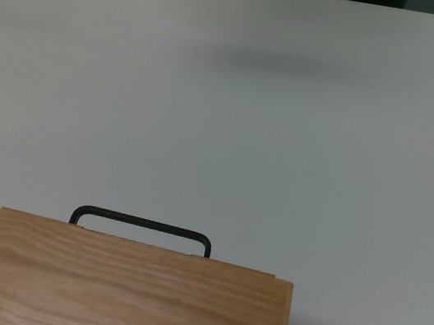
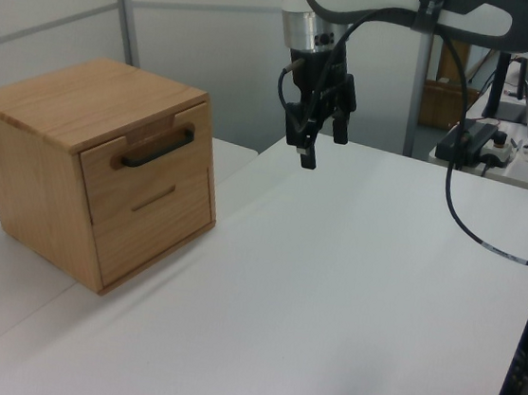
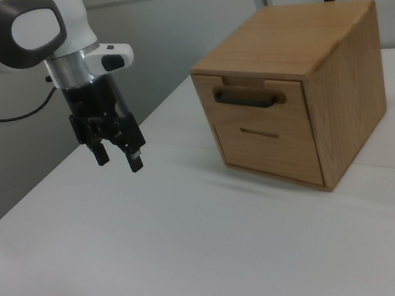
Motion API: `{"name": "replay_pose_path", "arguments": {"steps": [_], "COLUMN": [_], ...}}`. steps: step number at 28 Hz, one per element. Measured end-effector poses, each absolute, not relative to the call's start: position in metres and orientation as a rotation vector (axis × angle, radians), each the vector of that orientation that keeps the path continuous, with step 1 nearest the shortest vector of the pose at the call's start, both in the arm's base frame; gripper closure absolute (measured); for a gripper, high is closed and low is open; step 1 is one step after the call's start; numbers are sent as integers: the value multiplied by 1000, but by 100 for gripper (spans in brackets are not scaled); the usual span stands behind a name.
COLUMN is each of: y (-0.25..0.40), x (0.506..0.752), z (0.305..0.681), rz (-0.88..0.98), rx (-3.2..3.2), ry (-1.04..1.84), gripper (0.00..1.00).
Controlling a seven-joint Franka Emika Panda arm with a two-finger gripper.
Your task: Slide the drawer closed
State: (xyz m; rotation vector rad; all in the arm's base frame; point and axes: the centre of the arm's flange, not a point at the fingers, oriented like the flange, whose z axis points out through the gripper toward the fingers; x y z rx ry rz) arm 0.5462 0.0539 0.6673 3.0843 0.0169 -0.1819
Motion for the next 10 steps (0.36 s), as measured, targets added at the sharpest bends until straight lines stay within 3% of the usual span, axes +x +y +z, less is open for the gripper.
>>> {"name": "replay_pose_path", "arguments": {"steps": [10], "y": [56], "x": [548], "z": [668], "rz": [-158], "rx": [3087], "ry": [57], "gripper": [0]}}
